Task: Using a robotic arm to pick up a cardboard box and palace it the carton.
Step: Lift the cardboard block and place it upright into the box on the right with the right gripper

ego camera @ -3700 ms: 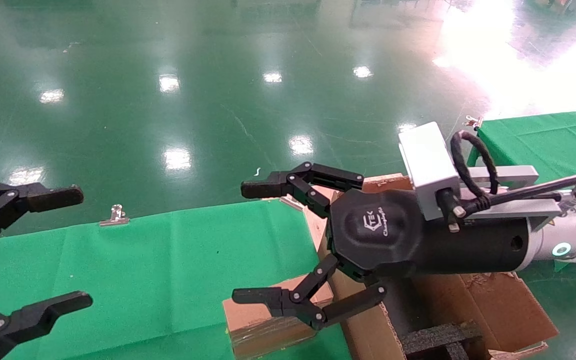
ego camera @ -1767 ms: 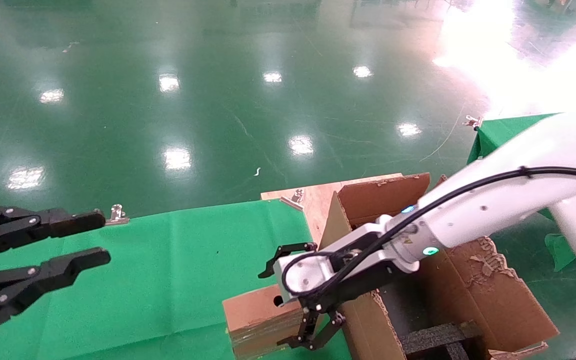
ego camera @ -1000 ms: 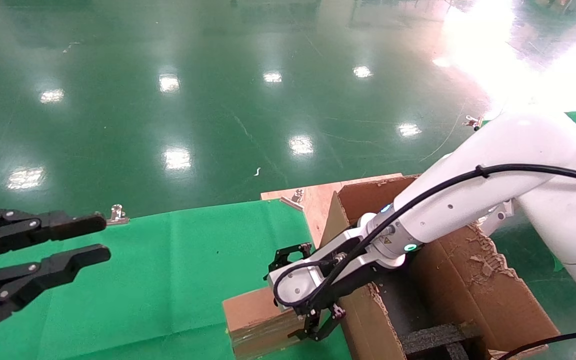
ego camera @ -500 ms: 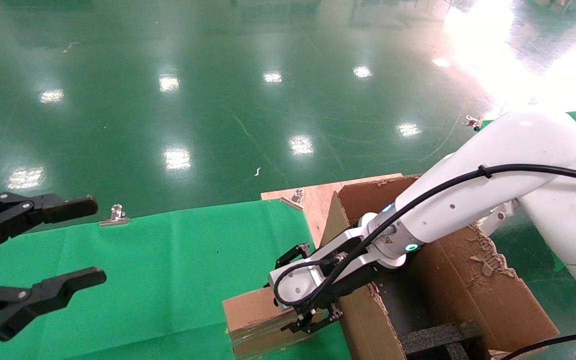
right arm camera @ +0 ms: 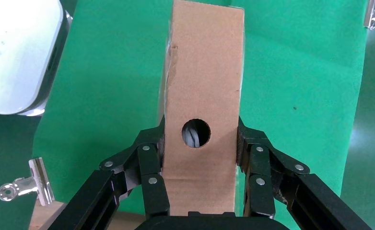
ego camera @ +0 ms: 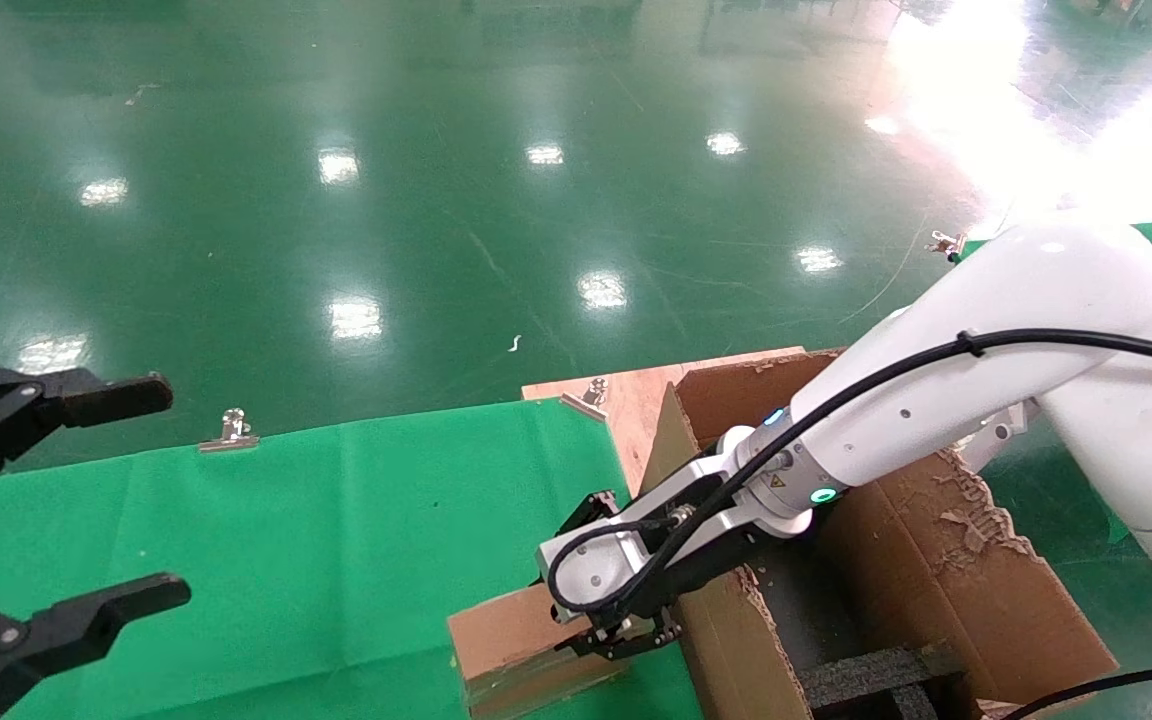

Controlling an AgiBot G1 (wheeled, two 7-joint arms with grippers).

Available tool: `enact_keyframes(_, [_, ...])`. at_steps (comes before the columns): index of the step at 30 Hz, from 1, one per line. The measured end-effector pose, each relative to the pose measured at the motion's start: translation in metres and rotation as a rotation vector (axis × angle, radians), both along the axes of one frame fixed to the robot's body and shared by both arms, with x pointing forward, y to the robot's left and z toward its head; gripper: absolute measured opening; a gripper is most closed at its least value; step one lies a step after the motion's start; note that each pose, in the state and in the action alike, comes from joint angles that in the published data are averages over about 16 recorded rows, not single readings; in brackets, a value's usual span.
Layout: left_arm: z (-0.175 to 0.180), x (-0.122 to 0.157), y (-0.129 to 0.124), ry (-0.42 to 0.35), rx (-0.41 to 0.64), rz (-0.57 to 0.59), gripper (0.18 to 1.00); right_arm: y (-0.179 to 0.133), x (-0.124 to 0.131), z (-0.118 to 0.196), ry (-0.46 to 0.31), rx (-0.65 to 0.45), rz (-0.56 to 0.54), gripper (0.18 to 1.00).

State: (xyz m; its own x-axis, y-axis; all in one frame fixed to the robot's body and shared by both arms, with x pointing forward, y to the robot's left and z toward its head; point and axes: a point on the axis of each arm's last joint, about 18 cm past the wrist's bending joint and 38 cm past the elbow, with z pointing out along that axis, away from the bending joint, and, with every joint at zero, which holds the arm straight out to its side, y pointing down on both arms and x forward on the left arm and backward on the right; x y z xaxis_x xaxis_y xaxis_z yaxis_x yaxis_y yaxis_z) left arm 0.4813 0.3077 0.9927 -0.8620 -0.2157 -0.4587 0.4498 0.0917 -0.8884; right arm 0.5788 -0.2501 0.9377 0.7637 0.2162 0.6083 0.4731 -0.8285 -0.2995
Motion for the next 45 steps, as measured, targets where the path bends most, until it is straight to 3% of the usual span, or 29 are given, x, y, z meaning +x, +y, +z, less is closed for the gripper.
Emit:
enact_keyframes(5, [0.000, 0.000, 0.000, 0.000, 0.000, 0.000, 0.939, -0.008, -0.006, 0.030, -0.031, 0.047, -0.008, 0.475])
enact_keyframes(11, [0.000, 0.000, 0.000, 0.000, 0.000, 0.000, 0.983, -0.026, -0.021, 0.088, -0.109, 0.112, -0.024, 0.474])
enact_keyframes(17, [0.000, 0.000, 0.000, 0.000, 0.000, 0.000, 0.999, -0.045, -0.042, 0.146, -0.200, 0.155, -0.038, 0.473])
enact_keyframes(23, [0.000, 0.000, 0.000, 0.000, 0.000, 0.000, 1.001, -0.063, -0.060, 0.181, -0.249, 0.177, -0.059, 0.473])
enact_keyframes(32, [0.000, 0.000, 0.000, 0.000, 0.000, 0.000, 1.001, -0.115, -0.075, 0.191, -0.261, 0.197, -0.169, 0.472])
enact_keyframes(45, [0.000, 0.000, 0.000, 0.000, 0.000, 0.000, 1.001, -0.239, -0.107, 0.159, -0.247, 0.241, -0.465, 0.472])
